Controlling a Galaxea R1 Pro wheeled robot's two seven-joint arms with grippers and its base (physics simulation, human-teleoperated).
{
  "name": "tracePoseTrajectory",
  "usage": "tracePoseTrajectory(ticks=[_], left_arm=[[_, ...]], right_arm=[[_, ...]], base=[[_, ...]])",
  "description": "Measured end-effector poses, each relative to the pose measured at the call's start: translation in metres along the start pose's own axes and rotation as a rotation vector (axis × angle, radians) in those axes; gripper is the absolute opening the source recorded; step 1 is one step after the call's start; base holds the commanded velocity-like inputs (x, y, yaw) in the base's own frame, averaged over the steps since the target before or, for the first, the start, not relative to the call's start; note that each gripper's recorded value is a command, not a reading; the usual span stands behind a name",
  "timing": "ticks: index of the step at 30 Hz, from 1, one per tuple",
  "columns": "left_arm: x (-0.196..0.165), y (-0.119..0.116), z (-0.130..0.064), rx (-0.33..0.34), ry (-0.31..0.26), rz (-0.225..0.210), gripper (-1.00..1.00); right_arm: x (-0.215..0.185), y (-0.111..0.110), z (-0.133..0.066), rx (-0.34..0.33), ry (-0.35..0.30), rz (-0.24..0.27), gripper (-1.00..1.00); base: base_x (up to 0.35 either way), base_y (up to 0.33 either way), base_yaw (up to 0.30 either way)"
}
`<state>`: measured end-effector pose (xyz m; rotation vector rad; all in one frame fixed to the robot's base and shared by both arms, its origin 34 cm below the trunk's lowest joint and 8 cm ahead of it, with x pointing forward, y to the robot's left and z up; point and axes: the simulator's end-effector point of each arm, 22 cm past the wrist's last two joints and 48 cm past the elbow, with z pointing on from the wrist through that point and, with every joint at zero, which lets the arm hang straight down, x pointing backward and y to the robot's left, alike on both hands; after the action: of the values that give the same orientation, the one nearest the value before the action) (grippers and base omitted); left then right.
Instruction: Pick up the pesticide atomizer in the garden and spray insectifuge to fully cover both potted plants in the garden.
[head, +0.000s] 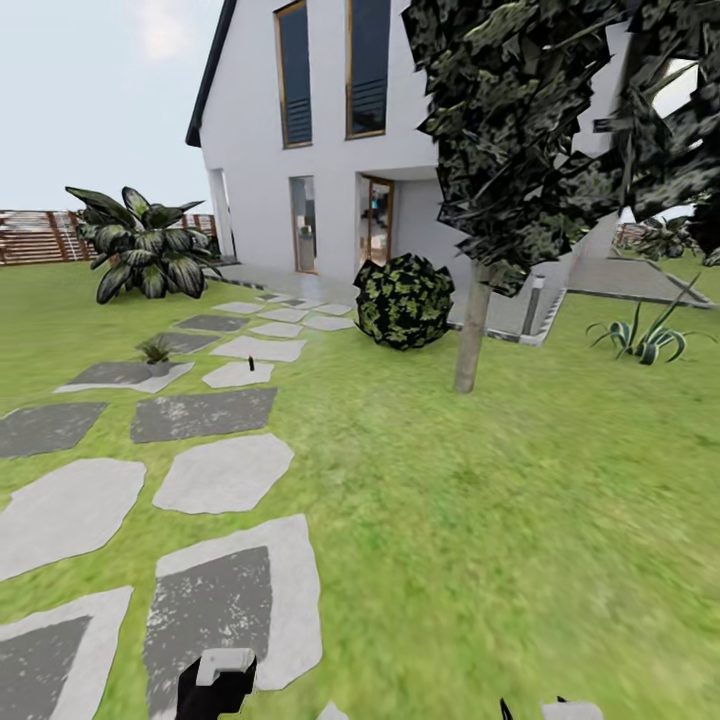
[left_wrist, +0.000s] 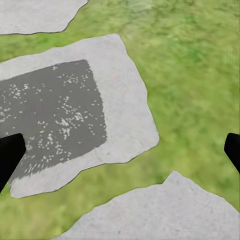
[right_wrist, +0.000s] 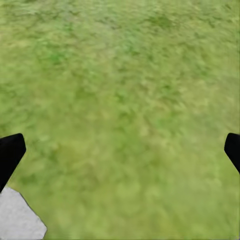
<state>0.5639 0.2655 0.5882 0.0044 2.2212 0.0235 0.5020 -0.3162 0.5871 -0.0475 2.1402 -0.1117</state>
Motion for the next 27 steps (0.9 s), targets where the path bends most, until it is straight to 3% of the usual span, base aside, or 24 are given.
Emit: tracePoseTrajectory(ticks=[27], left_arm=[[0.014,0.0,0.002,0.0,0.029,0.001,1.0]], right_arm=[[0.013,0.001,0.0,-0.003,0.029,-0.002,1.0]], base=[[0.28,0.212,0.182]])
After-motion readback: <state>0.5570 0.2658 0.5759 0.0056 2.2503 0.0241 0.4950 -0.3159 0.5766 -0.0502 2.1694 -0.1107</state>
